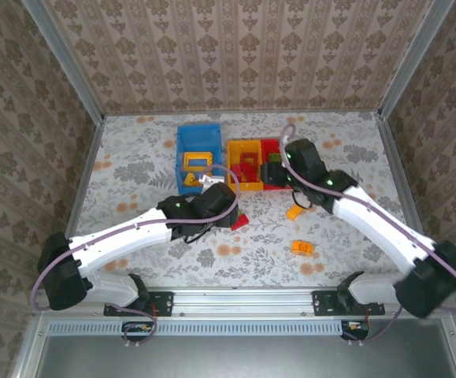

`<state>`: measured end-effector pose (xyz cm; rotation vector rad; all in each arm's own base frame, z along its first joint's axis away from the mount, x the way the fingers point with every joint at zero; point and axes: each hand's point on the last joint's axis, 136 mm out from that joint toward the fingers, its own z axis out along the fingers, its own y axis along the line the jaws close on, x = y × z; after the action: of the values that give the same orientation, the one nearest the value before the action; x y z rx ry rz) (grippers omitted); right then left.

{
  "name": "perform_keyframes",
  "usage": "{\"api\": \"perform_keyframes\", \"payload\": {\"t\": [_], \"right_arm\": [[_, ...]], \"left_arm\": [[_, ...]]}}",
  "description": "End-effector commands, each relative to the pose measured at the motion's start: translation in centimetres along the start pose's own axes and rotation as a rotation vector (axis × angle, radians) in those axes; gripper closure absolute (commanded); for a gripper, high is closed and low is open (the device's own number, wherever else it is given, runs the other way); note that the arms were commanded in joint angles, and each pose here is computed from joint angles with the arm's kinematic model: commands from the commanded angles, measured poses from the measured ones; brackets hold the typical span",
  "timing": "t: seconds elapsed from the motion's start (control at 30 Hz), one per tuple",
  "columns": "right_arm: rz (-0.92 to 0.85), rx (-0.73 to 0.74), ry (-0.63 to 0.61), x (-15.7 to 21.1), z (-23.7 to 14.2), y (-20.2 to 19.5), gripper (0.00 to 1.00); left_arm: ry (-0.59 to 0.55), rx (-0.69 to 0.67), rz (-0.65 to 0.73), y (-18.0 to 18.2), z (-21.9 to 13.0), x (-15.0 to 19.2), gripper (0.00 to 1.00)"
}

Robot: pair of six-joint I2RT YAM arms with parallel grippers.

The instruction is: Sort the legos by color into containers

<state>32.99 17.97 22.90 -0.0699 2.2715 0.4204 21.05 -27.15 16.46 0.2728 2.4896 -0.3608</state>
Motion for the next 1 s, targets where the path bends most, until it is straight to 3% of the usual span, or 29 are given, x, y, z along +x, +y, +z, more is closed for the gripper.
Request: {"api": "perform_keyframes", "payload": {"t": [0.0,0.17,0.37,0.57,0.73,0.97], "right_arm": [[0.107,0.153,0.045,4.2,-2.4,-4.4,0.39],[0.216,0.296,0.062,9.0,-7.2,-9.6,0.38],[0.295,0.419,-0.048,9.3,-13.4,-13.7,0.31],[0.304,0.462,-0.164,7.5,-17.5,-14.6,0.25],[0.311,0.425,-0.171,7.4,-17.8,-14.0,0.23],[0.319,0.379,-0.154,8.1,-17.7,-13.5,0.22]], "left_arm": [[0.045,0.176,0.136,-5.3,0.9,1.4,0.30],[0.134,0.223,0.342,-12.8,3.1,4.8,0.27],[0.192,0.353,0.534,-20.9,5.6,8.9,0.20],[0.107,0.477,0.833,-22.1,6.0,9.1,0.16],[0.104,0.505,1.141,-21.3,7.6,10.5,0.11],[0.111,0.530,1.352,-21.4,10.4,11.2,0.11]]}}
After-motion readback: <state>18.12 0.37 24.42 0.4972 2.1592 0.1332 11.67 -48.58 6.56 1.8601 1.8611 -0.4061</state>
